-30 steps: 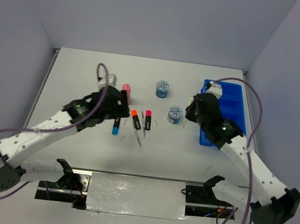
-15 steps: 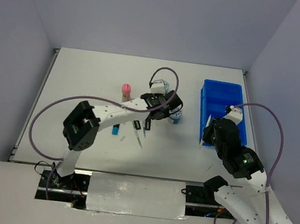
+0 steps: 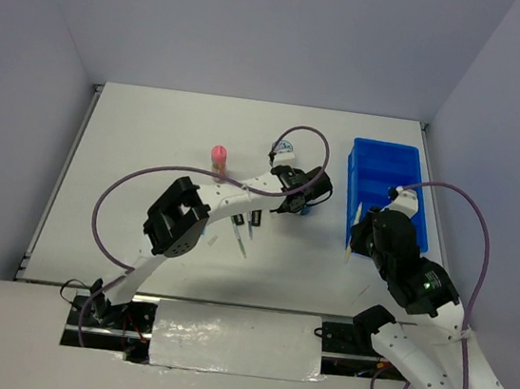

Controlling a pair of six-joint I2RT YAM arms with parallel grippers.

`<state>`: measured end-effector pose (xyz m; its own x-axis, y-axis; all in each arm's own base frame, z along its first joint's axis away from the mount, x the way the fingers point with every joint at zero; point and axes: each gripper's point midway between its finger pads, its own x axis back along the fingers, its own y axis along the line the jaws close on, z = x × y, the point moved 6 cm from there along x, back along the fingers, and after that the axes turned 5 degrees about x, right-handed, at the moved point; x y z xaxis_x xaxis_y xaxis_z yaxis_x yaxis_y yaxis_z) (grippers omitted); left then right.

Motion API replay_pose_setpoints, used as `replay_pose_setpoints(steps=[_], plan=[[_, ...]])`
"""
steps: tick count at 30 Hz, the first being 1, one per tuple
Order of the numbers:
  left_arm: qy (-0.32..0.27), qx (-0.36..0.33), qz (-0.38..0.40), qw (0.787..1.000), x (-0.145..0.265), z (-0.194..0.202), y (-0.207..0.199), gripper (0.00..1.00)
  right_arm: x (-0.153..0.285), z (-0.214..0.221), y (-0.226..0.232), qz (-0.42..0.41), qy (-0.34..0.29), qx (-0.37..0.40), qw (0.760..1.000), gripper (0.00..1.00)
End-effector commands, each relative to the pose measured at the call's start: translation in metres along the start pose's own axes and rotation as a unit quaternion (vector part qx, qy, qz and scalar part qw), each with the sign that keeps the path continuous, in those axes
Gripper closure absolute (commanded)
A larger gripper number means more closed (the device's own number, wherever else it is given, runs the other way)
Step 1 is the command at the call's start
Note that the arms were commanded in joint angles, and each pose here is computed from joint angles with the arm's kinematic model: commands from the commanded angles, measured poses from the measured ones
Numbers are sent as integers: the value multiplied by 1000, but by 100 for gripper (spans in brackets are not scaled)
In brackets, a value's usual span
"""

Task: Sort the stationery into containers
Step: Close the pen cap on the pen.

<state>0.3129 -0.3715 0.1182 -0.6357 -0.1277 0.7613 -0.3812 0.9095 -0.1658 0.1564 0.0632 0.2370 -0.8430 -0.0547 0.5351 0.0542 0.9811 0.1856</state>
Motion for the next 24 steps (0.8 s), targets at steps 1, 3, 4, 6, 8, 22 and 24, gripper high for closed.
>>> replay_pose_setpoints(steps=[1,3,4,6,8,22,24], plan=[[-22,3,-36,999,-8,-3,2,55,-1,1,1,-11,-4,7,1000,100],[-21,5,-35,999,-13,-1,1,55,0,0,2,-14,-6,7,1000,100],[-20,6,-38,999,-15,0,3,55,-1,1,2,-15,-4,8,1000,100],[-18,8,-49,999,-18,3,7,55,-1,1,2,-16,-4,8,1000,100],[-18,7,-57,998,-21,4,13,53,-2,2,3,-18,-2,10,1000,100],[-10,8,-58,998,-31,11,21,53,-3,4,4,-23,-2,13,1000,100],[-5,6,-57,998,-34,13,21,54,-3,4,5,-24,-1,13,1000,100]])
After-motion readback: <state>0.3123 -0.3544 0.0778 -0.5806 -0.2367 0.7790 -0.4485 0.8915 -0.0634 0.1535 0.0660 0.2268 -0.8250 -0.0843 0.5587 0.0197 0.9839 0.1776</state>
